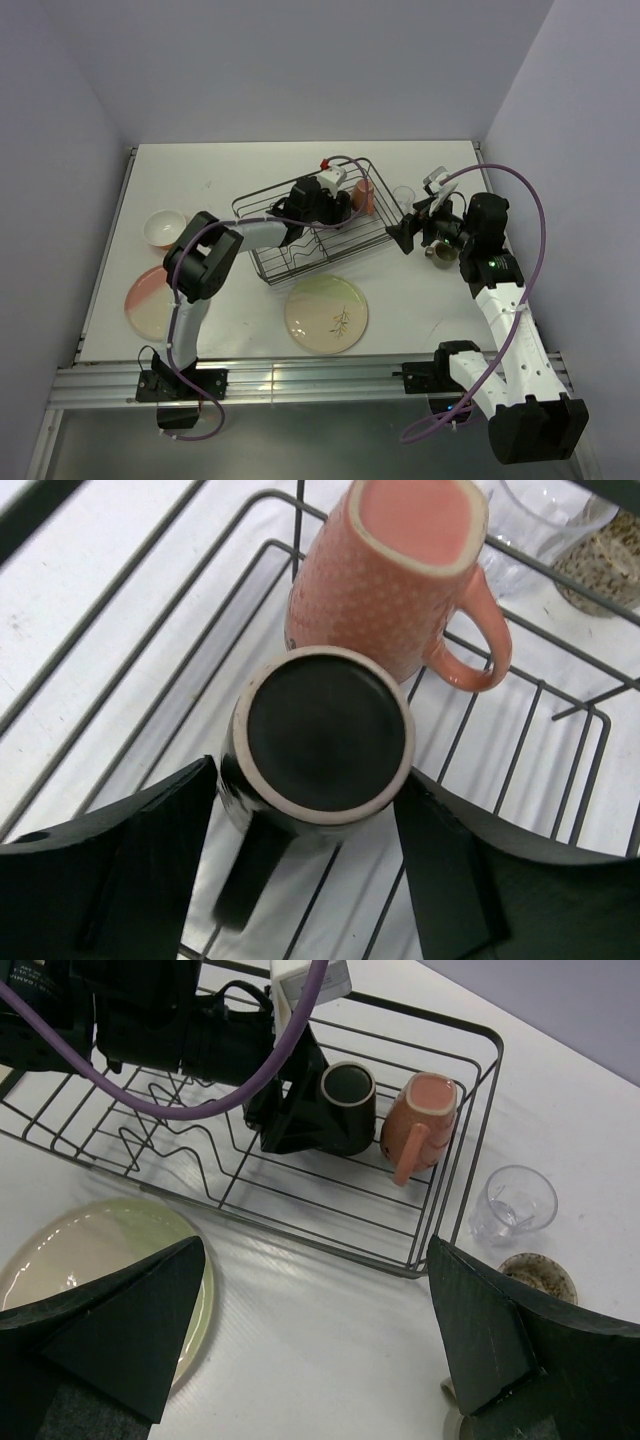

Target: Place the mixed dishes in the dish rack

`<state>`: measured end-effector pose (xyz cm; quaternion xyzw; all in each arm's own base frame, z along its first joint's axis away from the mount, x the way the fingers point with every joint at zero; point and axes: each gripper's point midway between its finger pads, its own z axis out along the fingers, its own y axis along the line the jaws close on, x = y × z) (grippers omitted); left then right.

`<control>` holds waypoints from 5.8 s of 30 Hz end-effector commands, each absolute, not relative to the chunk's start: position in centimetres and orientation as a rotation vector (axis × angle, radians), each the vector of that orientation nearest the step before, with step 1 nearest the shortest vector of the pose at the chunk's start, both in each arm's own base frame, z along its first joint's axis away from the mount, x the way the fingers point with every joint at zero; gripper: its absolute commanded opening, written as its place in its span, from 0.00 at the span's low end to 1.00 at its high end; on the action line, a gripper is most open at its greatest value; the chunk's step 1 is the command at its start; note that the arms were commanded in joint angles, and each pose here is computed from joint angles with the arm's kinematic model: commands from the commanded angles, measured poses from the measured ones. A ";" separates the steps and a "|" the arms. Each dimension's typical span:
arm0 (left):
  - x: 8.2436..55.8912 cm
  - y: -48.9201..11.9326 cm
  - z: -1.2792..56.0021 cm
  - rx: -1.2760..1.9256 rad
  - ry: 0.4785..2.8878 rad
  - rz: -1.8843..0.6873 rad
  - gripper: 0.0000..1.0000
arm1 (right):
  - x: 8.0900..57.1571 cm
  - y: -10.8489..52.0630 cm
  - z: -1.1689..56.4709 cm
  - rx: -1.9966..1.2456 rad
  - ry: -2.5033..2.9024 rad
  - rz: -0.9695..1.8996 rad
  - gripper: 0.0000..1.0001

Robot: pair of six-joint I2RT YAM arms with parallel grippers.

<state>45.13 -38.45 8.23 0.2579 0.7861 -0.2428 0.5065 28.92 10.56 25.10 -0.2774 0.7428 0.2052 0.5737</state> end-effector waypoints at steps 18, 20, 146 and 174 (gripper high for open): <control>45.1 -38.1 12.2 0.560 1.838 -0.550 0.87 | 28.8 10.5 26.4 -0.659 1.698 0.468 0.99; 45.1 -37.9 13.0 0.552 1.824 -0.550 0.88 | 28.8 10.5 26.5 -0.662 1.696 0.472 0.99; 28.6 -34.7 38.3 0.316 1.717 -2.285 0.95 | 29.2 21.6 37.5 -1.038 0.725 0.155 0.00; 26.7 -34.0 37.4 0.359 1.761 -2.263 0.42 | 28.3 22.9 35.5 -1.061 0.721 0.172 0.05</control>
